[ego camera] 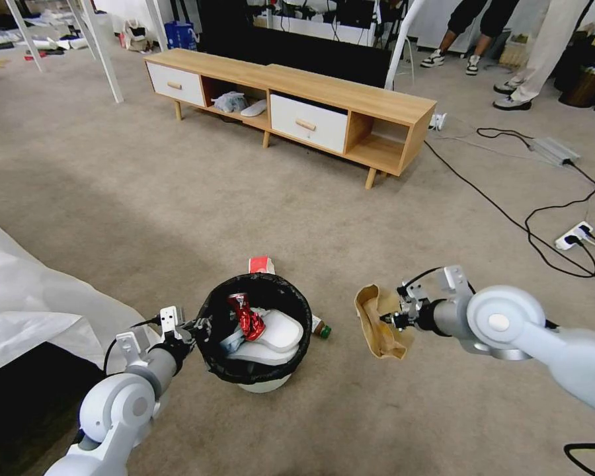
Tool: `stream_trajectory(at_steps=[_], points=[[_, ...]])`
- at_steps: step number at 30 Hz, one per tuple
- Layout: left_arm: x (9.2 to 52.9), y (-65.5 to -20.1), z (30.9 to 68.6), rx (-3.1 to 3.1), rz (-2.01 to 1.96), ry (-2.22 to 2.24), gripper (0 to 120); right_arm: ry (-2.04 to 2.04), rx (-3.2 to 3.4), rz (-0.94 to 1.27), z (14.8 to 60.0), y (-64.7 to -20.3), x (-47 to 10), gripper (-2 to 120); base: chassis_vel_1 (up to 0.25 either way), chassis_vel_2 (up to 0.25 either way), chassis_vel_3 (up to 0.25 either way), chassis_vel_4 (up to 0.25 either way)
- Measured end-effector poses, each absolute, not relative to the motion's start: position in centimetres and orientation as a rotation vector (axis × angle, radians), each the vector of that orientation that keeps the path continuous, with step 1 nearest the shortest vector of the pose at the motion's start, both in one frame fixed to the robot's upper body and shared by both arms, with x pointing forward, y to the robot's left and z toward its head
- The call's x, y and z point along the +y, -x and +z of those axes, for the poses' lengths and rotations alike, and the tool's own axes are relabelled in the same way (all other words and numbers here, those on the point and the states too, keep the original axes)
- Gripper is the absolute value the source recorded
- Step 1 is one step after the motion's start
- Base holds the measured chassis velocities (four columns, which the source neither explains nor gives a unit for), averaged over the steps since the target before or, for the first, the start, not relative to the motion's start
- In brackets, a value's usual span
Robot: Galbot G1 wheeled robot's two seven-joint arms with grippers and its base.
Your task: Pick up the trash bin and place the garbage on the floor into it.
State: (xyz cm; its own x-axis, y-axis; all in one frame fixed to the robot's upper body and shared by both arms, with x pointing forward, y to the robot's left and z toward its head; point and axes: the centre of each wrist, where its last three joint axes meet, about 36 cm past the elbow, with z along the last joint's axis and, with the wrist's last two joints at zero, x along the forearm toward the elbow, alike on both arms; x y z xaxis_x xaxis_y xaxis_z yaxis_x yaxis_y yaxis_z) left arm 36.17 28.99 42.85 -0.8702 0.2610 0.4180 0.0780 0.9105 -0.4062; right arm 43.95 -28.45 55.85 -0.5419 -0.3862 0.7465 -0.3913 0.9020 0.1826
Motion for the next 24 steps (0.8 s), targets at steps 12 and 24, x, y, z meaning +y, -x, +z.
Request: stream_trajectory(at_steps=[12,24], points=[[29.2,-35.8,43.8,-2.588,0.501,0.304,0,-0.765,-2.296,0.019,60.7,-42.9,-25.4,0,0.0,0.0,0.0,0.0],[28.5,-35.2,43.9,-2.572,0.497,0.355,0,-0.964,-2.359,0.028,64.1,-43.5,-21.3,0,0.0,0.0,0.0,0.0]])
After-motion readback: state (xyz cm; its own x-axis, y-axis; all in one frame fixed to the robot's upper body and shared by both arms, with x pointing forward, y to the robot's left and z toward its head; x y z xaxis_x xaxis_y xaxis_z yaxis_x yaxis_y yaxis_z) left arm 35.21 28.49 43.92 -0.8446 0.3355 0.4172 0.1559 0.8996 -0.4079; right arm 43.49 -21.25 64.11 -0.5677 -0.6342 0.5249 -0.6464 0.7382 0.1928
